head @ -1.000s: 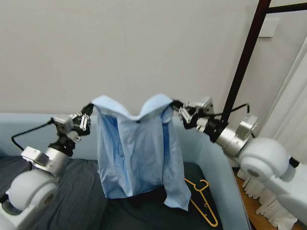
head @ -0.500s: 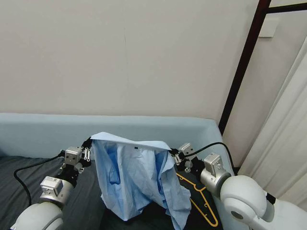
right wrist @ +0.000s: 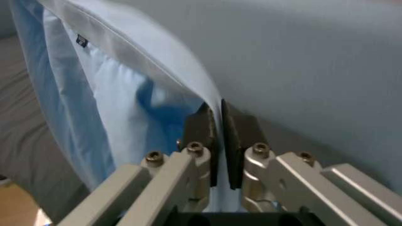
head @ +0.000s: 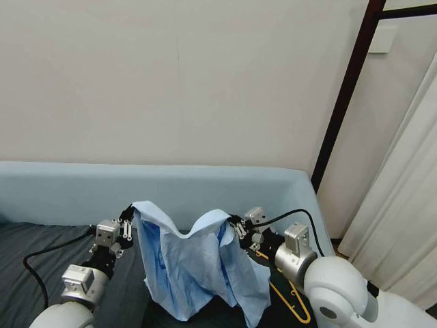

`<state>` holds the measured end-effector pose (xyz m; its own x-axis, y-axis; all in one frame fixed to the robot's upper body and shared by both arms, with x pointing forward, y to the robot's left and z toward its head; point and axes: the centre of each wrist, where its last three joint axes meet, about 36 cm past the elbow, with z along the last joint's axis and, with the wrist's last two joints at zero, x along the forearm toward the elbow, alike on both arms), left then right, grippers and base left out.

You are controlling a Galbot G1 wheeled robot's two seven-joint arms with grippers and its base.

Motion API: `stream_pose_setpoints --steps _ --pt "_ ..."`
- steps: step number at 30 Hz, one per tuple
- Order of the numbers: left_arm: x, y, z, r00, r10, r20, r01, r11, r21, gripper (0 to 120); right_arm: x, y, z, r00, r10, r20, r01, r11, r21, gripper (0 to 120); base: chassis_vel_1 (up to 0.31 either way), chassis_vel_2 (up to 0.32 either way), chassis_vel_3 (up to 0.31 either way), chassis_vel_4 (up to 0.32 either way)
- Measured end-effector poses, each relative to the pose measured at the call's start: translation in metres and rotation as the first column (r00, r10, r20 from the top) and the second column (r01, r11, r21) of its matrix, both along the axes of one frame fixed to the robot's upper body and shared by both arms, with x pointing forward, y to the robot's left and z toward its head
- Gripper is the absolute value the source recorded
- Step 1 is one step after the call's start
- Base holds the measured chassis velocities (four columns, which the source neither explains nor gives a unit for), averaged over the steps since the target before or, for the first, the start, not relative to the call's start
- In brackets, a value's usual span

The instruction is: Pick up the clothes from the sofa and hang them on the clothes hanger.

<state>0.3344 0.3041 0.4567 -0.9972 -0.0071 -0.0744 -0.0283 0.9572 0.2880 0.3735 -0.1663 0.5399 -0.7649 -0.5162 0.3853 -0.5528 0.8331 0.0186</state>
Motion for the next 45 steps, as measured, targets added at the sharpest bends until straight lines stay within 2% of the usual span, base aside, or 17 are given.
stream_pose_setpoints --steps 2,3,6,8,9,10,14,16,19,20,24,30,34,43,45 --pt "0.002 0.002 -0.007 0.999 0.032 -0.012 -0.032 0.999 0.001 0 0.002 0.000 -0.009 0.994 -0.051 -0.100 0.055 0.998 0.039 17 0.000 0.000 0.000 0.000" --pt "0.002 0.002 -0.007 0.999 0.032 -0.012 -0.032 0.999 0.001 0 0.002 0.000 -0.009 0.994 -0.051 -0.100 0.055 0.998 0.039 17 0.000 0.000 0.000 0.000" --pt "0.005 0.004 -0.009 0.999 0.043 -0.011 -0.043 0.999 -0.001 0 0.018 -0.009 -0.024 0.974 -0.120 -0.191 0.131 0.990 0.046 30 0.000 0.000 0.000 0.000" --pt "0.004 0.003 -0.008 0.999 0.037 -0.005 -0.038 0.999 -0.008 0 0.032 -0.020 -0.038 0.972 -0.158 -0.174 0.158 0.987 -0.016 39 0.000 0.000 0.000 0.000" --pt "0.004 0.003 -0.008 0.999 0.037 -0.005 -0.038 0.999 -0.008 0 0.032 -0.020 -0.038 0.972 -0.158 -0.174 0.158 0.987 -0.016 39 0.000 0.000 0.000 0.000" --pt "0.003 0.003 -0.006 1.000 0.030 0.001 -0.030 1.000 -0.011 0 0.041 -0.029 -0.049 0.972 -0.182 -0.149 0.174 0.983 -0.065 44 0.000 0.000 0.000 0.000" --pt "0.003 0.004 0.001 1.000 0.016 0.015 -0.016 1.000 -0.011 0 0.073 -0.055 -0.080 0.966 -0.247 -0.073 0.228 0.952 -0.205 61 0.000 0.000 0.000 0.000" --pt "0.004 0.005 0.002 1.000 0.014 0.017 -0.014 1.000 -0.010 0 0.083 -0.061 -0.089 0.963 -0.261 -0.065 0.239 0.942 -0.235 66 0.000 0.000 0.000 0.000" --pt "0.004 0.006 0.006 1.000 0.004 0.023 -0.003 1.000 -0.009 0 0.106 -0.072 -0.111 0.952 -0.296 -0.083 0.261 0.920 -0.291 79 0.000 0.000 0.000 0.000" --pt "0.004 0.006 0.006 1.000 0.004 0.023 -0.003 1.000 -0.009 0 0.106 -0.072 -0.111 0.952 -0.296 -0.083 0.261 0.920 -0.291 79 0.000 0.000 0.000 0.000" --pt "0.007 0.006 0.010 0.999 -0.009 0.031 0.009 1.000 -0.011 0 0.122 -0.068 -0.124 0.943 -0.297 -0.147 0.225 0.899 -0.374 97 0.000 0.000 0.000 0.000" --pt "0.013 0.007 0.015 0.999 -0.017 0.042 0.018 1.000 -0.015 0 0.132 -0.066 -0.150 0.935 -0.303 -0.187 0.197 0.878 -0.436 100 0.000 0.000 0.000 0.000" --pt "0.016 0.007 0.018 0.998 -0.028 0.056 0.029 0.999 -0.018 0 0.145 -0.070 -0.184 0.902 -0.359 -0.240 0.215 0.855 -0.471 100 0.000 0.000 0.000 0.000" --pt "0.021 0.007 0.019 0.997 -0.037 0.069 0.038 0.999 -0.019 0 0.150 -0.075 -0.224 0.865 -0.425 -0.268 0.230 0.810 -0.540 100 0.000 0.000 0.000 0.000" --pt "0.023 0.008 0.019 0.997 -0.039 0.073 0.040 0.999 -0.020 0 0.152 -0.079 -0.237 0.842 -0.455 -0.289 0.245 0.800 -0.548 100 0.000 0.000 0.000 0.000"
